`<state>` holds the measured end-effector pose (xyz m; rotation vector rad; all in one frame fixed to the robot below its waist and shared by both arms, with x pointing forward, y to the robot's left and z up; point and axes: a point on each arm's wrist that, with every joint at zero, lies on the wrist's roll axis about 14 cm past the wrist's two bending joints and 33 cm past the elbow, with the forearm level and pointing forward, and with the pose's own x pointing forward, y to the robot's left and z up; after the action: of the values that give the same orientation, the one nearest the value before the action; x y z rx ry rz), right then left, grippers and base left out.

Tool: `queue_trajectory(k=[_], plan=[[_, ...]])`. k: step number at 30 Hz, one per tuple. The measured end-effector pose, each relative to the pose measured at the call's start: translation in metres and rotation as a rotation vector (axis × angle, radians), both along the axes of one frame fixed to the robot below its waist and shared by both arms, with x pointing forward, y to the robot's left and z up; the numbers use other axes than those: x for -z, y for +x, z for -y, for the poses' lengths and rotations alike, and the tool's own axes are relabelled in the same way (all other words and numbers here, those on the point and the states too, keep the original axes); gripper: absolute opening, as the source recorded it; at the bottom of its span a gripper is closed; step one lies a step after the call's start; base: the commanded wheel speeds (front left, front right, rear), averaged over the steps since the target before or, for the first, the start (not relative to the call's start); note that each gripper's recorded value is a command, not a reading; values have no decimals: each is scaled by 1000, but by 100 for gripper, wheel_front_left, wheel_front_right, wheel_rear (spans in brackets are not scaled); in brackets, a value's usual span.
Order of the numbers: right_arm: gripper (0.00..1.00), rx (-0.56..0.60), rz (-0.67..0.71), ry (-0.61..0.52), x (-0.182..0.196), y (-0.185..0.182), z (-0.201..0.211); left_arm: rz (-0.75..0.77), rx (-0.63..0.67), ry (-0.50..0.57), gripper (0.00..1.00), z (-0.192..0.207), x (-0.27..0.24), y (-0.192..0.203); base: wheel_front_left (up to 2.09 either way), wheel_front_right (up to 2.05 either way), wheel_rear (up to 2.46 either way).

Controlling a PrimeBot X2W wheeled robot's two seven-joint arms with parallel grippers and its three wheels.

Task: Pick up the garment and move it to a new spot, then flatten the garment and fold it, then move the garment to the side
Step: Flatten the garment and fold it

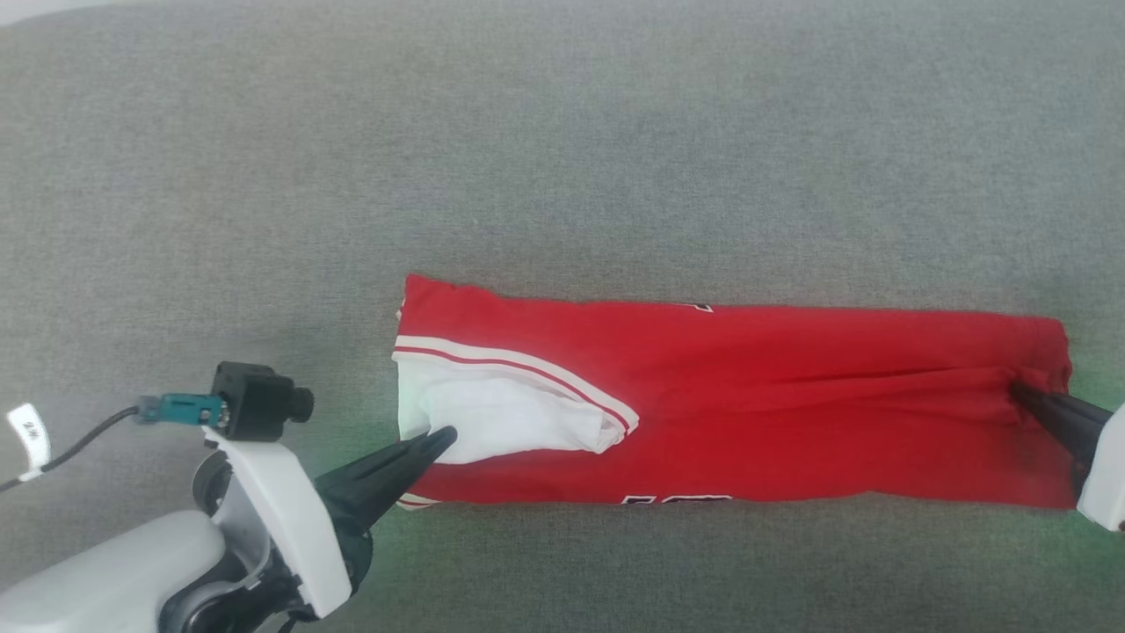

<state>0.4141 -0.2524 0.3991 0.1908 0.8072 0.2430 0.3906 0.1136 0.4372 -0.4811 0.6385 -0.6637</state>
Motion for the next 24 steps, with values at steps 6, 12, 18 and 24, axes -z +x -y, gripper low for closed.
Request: queue_trajectory(k=[6,12,18,24], plan=[[24,23,23,-1,3,7,0,-20,0,79,0,-5,30,4,0,0,0],[100,29,91,-11,-15,13,5,26,-46,49,100,-1,28,10,0,0,0],[100,82,105,3,-25,14,21,78,-139,14,100,-12,16,10,0,0,0],[100,116,19,77,-6,9,10,157,-339,-23,100,-40,4,15,0,0,0]])
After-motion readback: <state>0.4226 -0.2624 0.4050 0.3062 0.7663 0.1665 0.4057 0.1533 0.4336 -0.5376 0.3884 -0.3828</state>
